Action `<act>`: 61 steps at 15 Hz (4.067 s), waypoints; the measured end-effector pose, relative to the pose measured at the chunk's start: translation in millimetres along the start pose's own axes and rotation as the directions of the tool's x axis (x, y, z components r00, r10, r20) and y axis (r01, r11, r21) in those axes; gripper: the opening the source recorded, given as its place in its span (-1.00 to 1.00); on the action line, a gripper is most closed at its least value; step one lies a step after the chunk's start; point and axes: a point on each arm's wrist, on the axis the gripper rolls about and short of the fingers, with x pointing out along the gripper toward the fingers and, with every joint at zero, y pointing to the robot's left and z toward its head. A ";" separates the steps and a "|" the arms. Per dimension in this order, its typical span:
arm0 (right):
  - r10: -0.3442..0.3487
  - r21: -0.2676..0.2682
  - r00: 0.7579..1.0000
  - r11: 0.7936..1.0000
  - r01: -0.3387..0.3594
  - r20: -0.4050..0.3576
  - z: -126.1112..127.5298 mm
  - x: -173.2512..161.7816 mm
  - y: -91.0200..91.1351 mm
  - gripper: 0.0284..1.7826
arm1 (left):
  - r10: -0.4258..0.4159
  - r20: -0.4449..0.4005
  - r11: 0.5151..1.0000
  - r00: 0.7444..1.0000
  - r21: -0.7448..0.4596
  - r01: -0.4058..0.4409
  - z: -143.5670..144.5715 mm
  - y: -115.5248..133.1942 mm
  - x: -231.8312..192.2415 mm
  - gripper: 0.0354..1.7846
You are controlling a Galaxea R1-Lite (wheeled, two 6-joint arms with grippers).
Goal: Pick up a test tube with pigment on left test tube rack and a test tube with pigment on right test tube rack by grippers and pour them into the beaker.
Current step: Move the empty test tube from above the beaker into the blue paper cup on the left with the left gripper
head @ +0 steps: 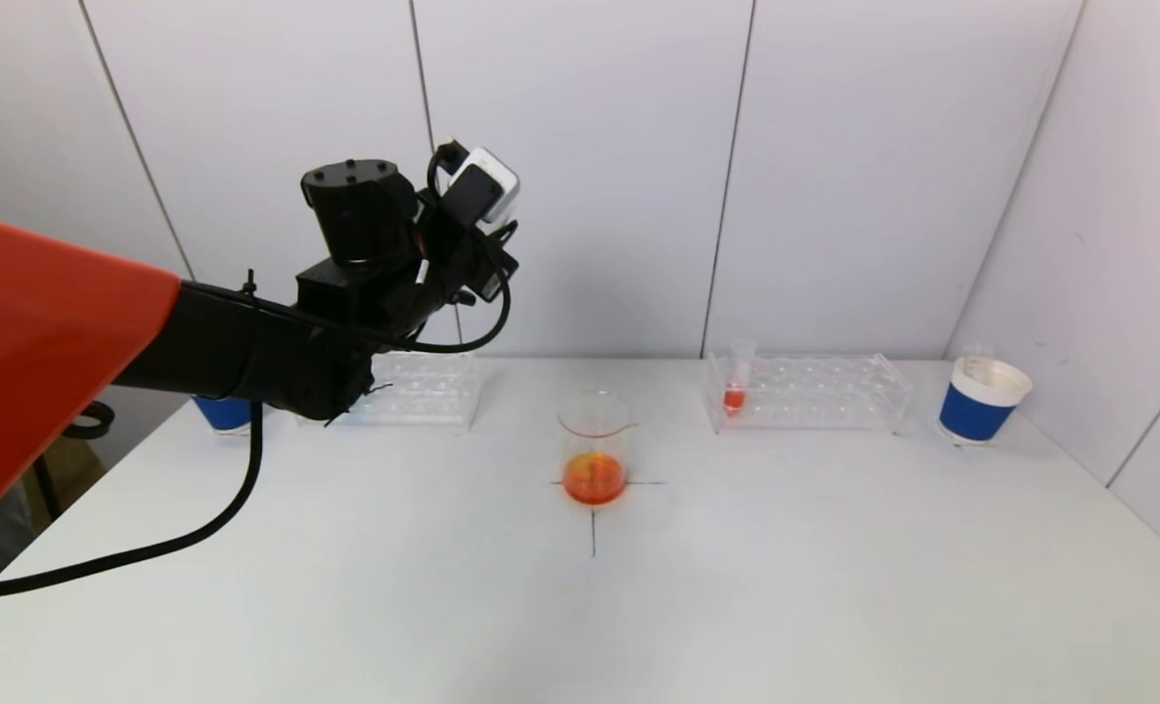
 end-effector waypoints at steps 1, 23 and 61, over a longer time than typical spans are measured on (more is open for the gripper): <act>0.000 0.000 1.000 1.000 0.000 0.000 0.0 0.0 0.0 0.98 | 0.020 -0.034 0.999 0.999 -0.031 -0.021 2.4 4.1 -2.6 -0.51; 0.000 0.000 1.000 1.000 0.000 0.000 0.0 0.0 0.0 0.98 | 0.508 -0.342 0.762 0.791 -0.249 -0.597 -14.9 155.8 -71.9 -0.51; 0.000 0.000 1.000 1.000 0.000 0.000 0.0 0.0 0.0 0.98 | 0.540 -0.559 0.644 0.630 -0.208 -0.736 -239.4 156.8 -71.8 -0.51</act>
